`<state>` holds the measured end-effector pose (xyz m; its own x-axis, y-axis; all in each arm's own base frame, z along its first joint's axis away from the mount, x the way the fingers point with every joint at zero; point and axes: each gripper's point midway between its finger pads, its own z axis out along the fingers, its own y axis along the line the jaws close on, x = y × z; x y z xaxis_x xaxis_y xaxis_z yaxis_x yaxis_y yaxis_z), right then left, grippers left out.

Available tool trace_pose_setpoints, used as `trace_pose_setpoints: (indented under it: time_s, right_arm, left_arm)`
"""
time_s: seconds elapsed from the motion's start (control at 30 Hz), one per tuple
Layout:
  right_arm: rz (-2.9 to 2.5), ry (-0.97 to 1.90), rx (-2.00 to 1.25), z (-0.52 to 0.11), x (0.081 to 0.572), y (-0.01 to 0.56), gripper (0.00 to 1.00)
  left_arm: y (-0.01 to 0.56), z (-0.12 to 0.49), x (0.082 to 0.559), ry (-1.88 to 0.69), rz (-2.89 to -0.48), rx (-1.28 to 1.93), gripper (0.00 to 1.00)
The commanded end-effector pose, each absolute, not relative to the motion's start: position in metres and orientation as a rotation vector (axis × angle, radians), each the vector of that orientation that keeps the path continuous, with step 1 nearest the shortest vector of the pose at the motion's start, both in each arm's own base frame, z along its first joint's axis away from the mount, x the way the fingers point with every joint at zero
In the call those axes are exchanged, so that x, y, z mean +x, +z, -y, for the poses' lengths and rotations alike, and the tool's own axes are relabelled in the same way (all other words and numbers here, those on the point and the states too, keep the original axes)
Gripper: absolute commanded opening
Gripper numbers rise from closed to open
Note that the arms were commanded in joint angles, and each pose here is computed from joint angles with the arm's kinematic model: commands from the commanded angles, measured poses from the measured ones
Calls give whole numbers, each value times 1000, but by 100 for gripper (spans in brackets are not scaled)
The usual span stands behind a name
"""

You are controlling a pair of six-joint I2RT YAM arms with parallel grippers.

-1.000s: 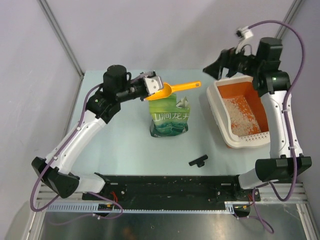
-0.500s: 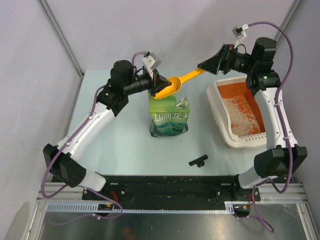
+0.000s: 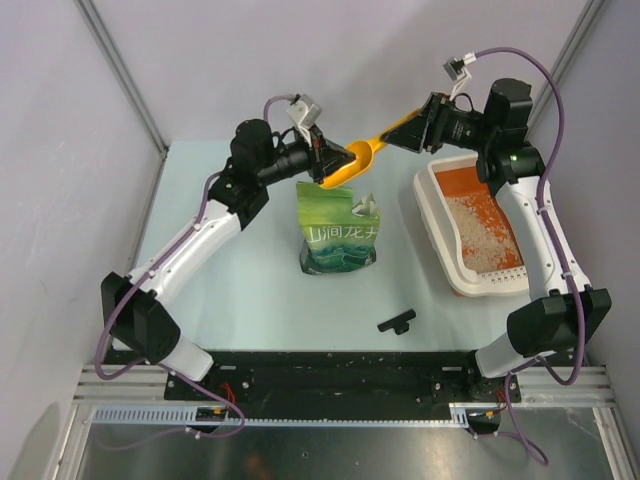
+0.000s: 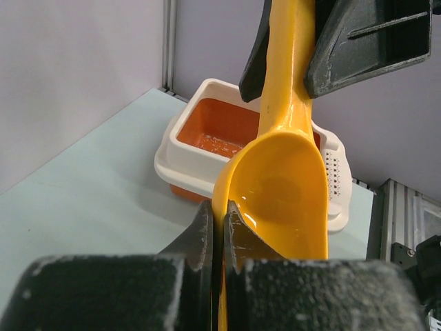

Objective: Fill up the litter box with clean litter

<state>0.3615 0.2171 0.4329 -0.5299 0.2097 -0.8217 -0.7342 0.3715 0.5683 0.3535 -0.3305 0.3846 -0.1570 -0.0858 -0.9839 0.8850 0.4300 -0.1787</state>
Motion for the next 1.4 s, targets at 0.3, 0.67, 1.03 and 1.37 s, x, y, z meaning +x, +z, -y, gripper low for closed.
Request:
trace_pose_setpoints:
  time_s: [0.3, 0.67, 1.03, 1.37]
  right_arm:
    - [-1640, 1308, -501, -220, 353, 459, 49]
    - [-1624, 1343, -531, -229, 344, 464, 44]
    - [-1600, 1394, -602, -237, 329, 465, 56]
    - [-1579, 1388, -582, -237, 334, 473, 43]
  left_arm:
    - [384, 338, 359, -1023, -1449, 705, 0]
    - [371, 344, 362, -968, -1442, 732, 0]
    - [370, 341, 368, -1017, -1462, 679, 0]
    - [355, 343, 368, -1020, -1469, 729, 0]
